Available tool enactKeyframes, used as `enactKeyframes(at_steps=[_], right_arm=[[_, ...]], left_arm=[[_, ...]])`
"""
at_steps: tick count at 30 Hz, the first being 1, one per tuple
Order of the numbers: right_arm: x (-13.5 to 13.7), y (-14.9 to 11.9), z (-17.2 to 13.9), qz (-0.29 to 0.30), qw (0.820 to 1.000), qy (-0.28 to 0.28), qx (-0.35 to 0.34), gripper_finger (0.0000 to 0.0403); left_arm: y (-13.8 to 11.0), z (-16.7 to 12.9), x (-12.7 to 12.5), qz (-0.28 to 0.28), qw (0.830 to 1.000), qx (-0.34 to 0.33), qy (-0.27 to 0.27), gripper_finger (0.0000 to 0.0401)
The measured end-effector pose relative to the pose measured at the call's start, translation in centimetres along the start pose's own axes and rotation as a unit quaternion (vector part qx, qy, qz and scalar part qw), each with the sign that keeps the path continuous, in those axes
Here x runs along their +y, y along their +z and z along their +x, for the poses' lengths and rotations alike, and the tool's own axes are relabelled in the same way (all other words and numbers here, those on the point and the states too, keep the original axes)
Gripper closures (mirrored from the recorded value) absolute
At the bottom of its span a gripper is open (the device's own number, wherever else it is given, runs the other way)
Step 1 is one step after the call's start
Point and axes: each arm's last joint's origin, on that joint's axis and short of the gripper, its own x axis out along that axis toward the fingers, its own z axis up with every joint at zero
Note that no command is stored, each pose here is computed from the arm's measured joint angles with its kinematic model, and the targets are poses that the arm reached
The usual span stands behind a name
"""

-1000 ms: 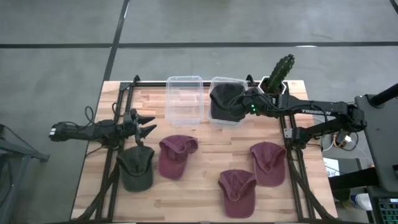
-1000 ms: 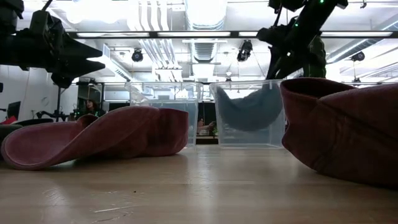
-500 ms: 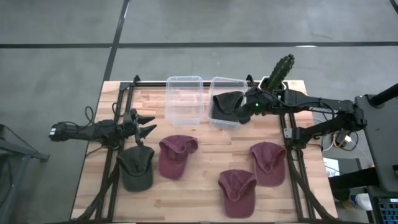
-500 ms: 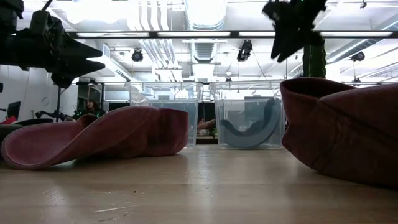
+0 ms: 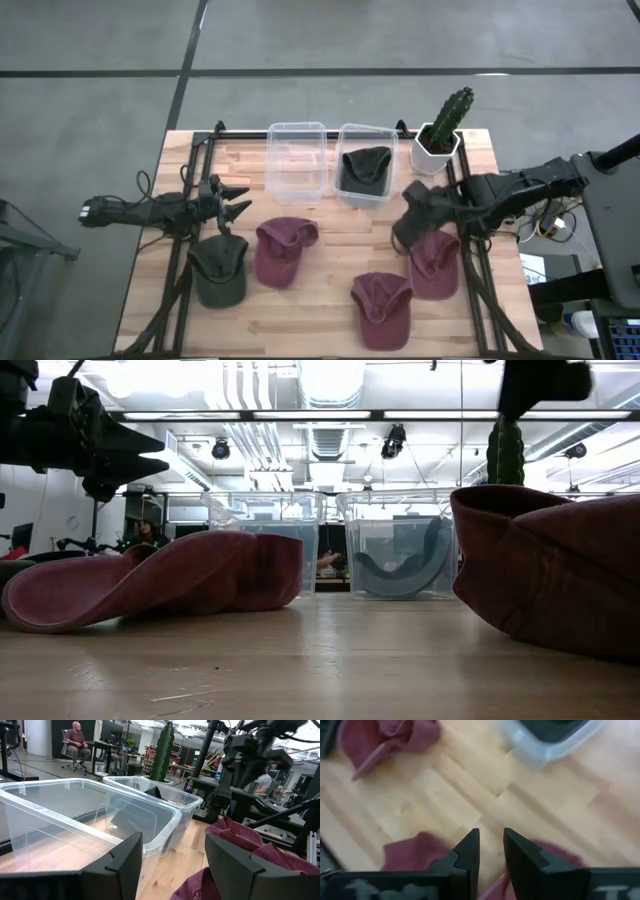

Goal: Pick & Place hat
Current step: Put the black cap into the right transparent bin

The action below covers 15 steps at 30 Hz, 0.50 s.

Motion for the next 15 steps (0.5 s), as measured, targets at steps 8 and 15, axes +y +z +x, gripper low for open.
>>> enactKeyframes(at_steps=[8, 15], right_arm=[[1.1, -2.8, -0.8, 0.005, 1.000, 0.025, 0.015, 0.0337], [1.4, -3.7, -1.2, -0.016, 0.999, 0.029, -0.004, 0.0335]], left_arm=[[0.0, 0.0, 0.0, 0.000, 1.000, 0.000, 0.000, 0.0193], [0.1, 0.0, 0.0, -0.005, 1.000, -0.003, 0.000, 0.0193]])
